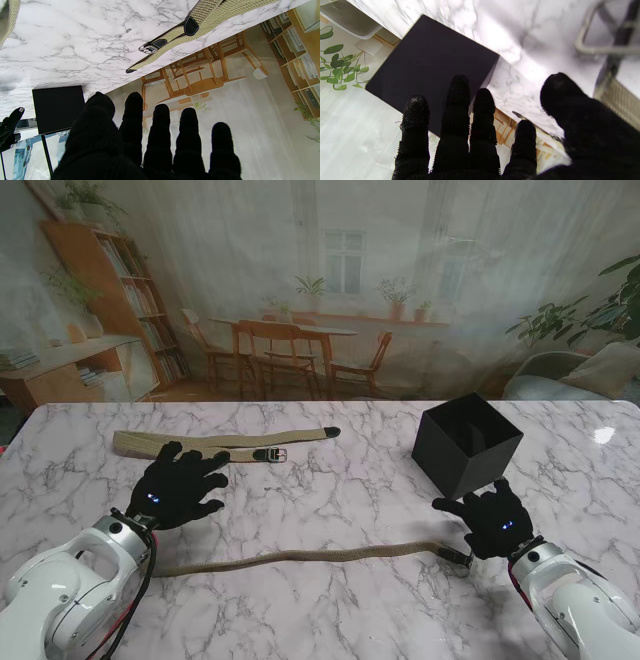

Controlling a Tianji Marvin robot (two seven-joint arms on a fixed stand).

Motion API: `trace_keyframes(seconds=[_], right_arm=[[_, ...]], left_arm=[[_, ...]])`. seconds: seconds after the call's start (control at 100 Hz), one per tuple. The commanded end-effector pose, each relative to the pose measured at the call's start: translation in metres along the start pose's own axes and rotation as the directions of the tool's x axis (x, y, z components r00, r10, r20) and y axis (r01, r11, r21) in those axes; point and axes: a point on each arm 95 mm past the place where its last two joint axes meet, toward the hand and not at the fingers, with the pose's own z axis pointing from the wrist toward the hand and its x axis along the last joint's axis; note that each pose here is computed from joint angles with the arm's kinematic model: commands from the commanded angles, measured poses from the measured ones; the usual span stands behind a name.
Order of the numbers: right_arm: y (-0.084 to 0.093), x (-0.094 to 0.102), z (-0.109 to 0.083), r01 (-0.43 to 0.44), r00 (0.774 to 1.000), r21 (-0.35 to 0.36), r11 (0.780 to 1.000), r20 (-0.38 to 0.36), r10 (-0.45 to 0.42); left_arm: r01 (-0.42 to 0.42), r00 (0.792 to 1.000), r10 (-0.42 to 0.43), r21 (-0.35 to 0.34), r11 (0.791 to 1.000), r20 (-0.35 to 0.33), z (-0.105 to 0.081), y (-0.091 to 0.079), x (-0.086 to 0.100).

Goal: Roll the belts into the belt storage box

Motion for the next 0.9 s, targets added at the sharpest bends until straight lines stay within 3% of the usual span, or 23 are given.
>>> trace_keyframes(seconds=[0.0,0.24,0.59,0.89], right_arm=[[-0.011,-0.005,-0.003,0.022,1.000,0.032,0.999,0.001,-0.022],[-0.023,-0.008,-0.007,0.030,0.999,0.041,0.999,-0.018,-0.029],[-0.029,0.000,-0.010,-0.022,0.994,-0.049,0.999,-0.111,0.016],[-0.034,-0.004,-0.012,0.021,0.997,-0.085,0.996,-0.075,-0.027]], left_arm=[[0.020,1.000,-0.020,-0.009,1.000,0.003,0.000,0.004,0.004],[0.039,0.999,-0.039,0.000,0.999,0.001,0.000,0.006,0.007],[0.038,0.999,-0.038,0.010,0.999,-0.009,0.000,0.006,0.006],[0.043,0.999,-0.042,0.014,0.999,-0.020,0.002,0.006,0.008]])
